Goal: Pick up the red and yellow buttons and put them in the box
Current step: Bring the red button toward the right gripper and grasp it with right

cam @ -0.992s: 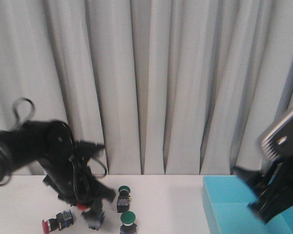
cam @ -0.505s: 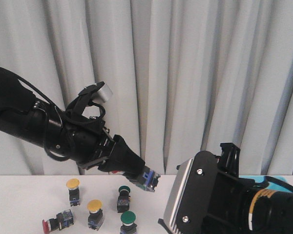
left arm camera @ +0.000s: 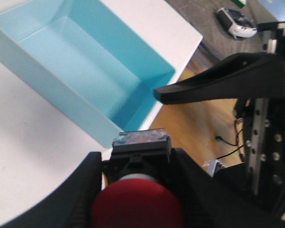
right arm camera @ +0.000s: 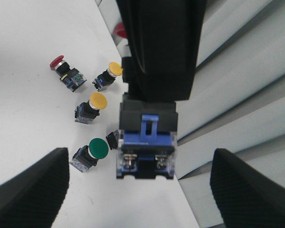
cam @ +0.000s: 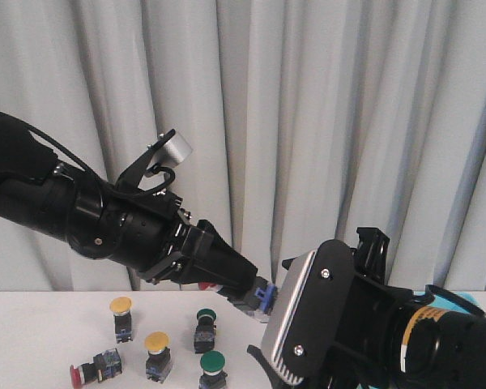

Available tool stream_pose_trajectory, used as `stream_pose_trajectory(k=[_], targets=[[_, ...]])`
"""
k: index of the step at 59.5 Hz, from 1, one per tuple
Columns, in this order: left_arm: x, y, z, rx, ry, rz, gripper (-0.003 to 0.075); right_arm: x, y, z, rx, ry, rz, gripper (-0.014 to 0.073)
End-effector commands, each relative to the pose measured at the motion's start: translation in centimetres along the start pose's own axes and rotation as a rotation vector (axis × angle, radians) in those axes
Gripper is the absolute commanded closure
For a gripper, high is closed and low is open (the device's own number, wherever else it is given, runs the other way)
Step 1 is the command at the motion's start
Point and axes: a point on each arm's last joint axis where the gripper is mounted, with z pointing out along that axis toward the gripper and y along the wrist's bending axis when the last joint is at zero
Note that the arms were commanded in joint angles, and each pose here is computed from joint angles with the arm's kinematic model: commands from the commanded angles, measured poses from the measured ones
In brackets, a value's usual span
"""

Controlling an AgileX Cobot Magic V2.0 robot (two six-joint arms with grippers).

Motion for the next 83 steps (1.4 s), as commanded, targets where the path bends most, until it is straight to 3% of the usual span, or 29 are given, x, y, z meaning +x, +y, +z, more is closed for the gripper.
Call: stream_pose_trajectory(k=[1,23,32,37,57,83], targets=[[-1.3,-2.8,-1.7,0.07,-0.114,0.032,0.0726,-1.8,-1.5,-1.1,0.092,-0.126,0.013,0.0013],[-1.2,-3.0,-1.7,0.091,-0.101,0.031,0.0726,-2.0,-1.6,-1.1,0.104,-0.157,0.087,0.0016],[-1.2,-3.3,-1.7,0.123,-0.1,0.023,0.0726,-2.0,-1.5,-0.7,0.099,-0.154,0.098,0.0073],[-1.2,-3.6,-1.8,0.155,-0.1,0.043,0.0726,-1.6,-1.2,0.0,0.08,-0.128,0.1,0.0153],[-1.1,-3.8,-1.8,0.177,-0.101,0.062,0.0726,-1.2,-0.8,1.5,0.059,-0.105,0.111,0.061],[-1.2,-3.2,-1.7,0.113,-0.104,0.077,0.0703,-1.3,-0.9,1.4,0.067,-0.119,0.107,0.0604]])
